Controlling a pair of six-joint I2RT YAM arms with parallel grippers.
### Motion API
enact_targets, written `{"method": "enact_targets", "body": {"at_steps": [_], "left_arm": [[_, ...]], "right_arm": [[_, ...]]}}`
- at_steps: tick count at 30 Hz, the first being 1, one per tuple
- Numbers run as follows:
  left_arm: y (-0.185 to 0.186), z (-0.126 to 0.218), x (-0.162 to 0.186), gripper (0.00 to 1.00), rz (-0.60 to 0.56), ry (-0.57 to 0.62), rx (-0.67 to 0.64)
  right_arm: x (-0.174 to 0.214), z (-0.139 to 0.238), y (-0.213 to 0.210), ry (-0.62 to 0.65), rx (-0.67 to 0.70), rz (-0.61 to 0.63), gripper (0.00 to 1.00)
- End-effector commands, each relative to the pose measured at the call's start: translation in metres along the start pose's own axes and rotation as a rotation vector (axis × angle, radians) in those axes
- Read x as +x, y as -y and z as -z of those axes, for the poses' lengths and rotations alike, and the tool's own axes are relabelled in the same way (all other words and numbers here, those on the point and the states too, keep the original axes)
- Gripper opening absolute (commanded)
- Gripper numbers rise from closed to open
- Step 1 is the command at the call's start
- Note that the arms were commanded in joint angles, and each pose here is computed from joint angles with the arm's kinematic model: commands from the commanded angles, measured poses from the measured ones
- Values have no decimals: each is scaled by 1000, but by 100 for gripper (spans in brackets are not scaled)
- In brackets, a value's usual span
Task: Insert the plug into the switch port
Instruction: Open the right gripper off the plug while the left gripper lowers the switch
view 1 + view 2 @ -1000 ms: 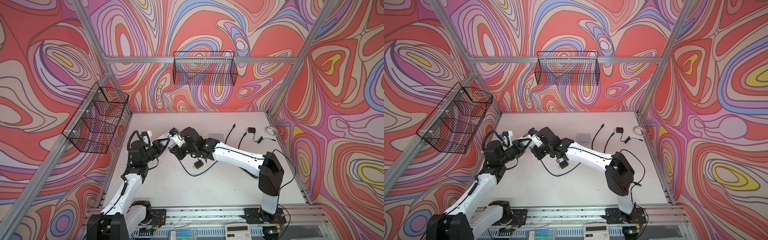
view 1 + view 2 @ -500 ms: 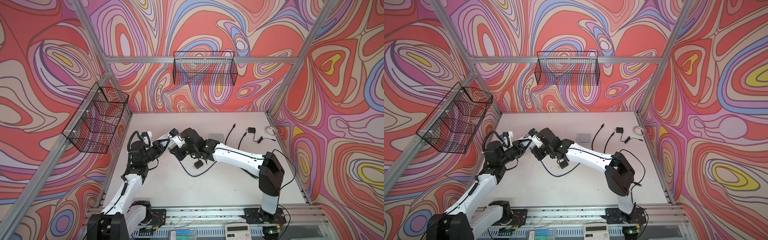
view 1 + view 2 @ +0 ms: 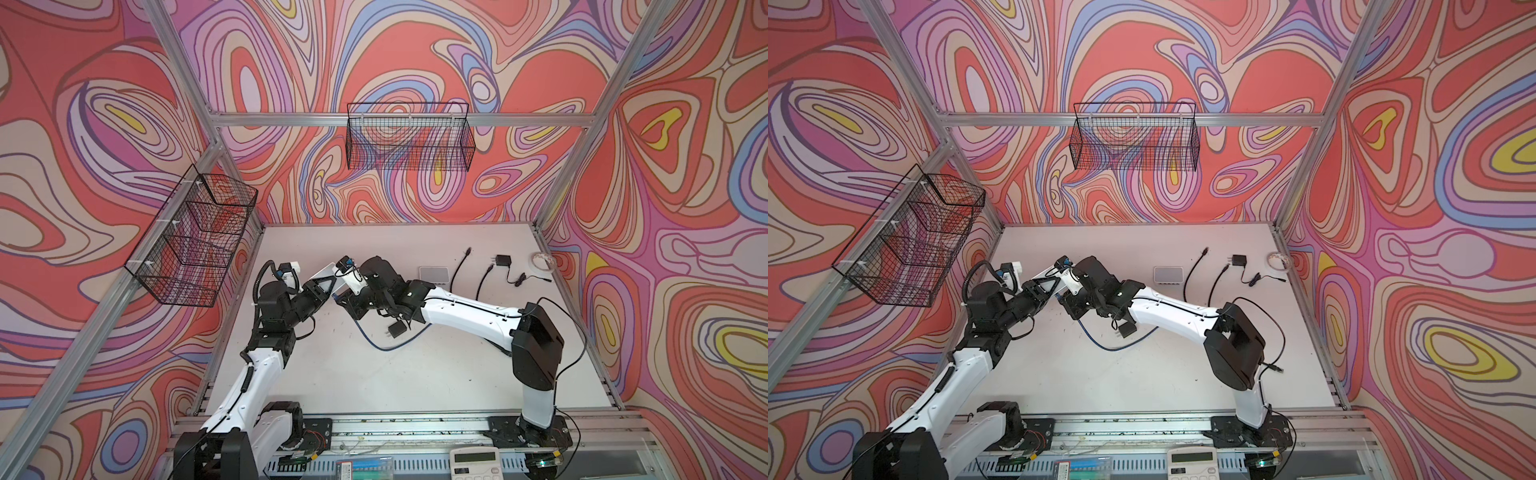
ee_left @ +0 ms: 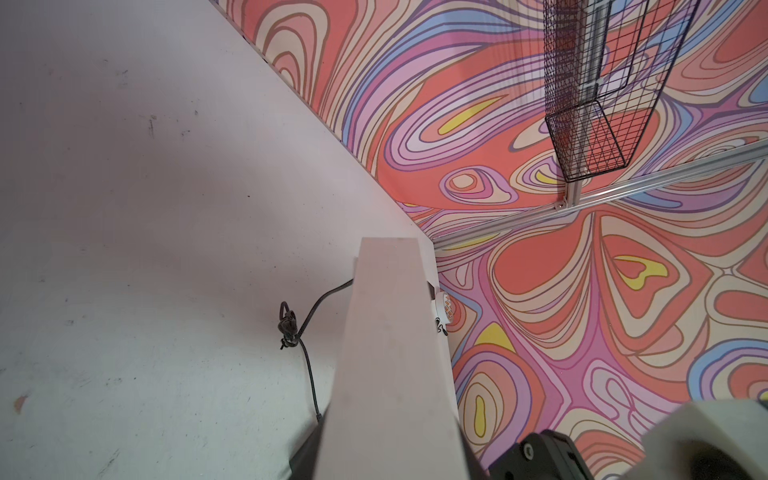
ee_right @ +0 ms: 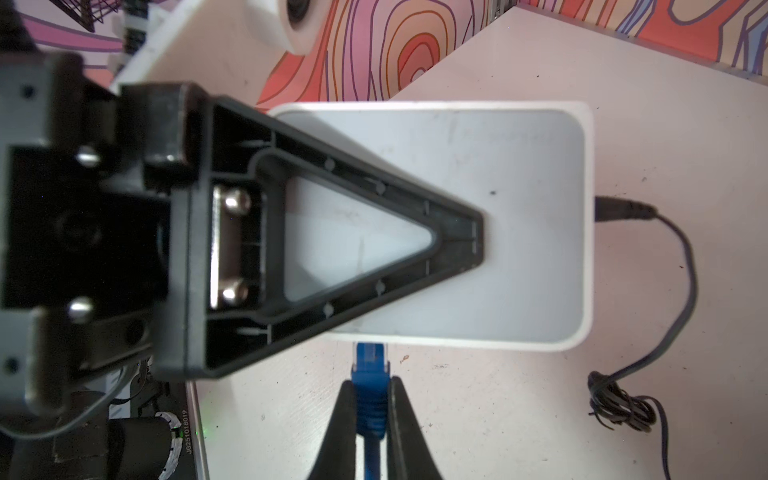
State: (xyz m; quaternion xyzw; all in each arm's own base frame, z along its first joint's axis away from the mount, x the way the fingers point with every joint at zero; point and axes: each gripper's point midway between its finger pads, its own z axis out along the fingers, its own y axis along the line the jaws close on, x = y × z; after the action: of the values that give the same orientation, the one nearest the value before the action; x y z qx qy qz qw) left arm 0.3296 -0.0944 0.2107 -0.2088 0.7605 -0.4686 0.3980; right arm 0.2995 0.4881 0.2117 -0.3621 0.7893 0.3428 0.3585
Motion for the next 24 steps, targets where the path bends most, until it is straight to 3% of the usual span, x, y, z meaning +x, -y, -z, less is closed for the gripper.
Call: {"method": "enact_targets", "body": {"at_steps": [1, 7, 12, 20, 24], "left_arm": [[-4, 21, 114, 0, 173, -511, 42], [-12, 19, 120, 0, 196, -521, 38], [-12, 15, 117, 0, 191, -511, 32], [-27, -10, 88, 0, 129, -395, -42], [-19, -31, 66, 0, 101, -354, -14]], "right_arm": [[-176, 66, 33, 695, 156, 47, 0], [-191, 69, 33, 736, 154, 45, 0], [-188, 59, 31, 699, 133, 44, 0], [-144, 37, 38, 578, 118, 29, 0], [-122, 30, 45, 511, 143, 29, 12]]}}
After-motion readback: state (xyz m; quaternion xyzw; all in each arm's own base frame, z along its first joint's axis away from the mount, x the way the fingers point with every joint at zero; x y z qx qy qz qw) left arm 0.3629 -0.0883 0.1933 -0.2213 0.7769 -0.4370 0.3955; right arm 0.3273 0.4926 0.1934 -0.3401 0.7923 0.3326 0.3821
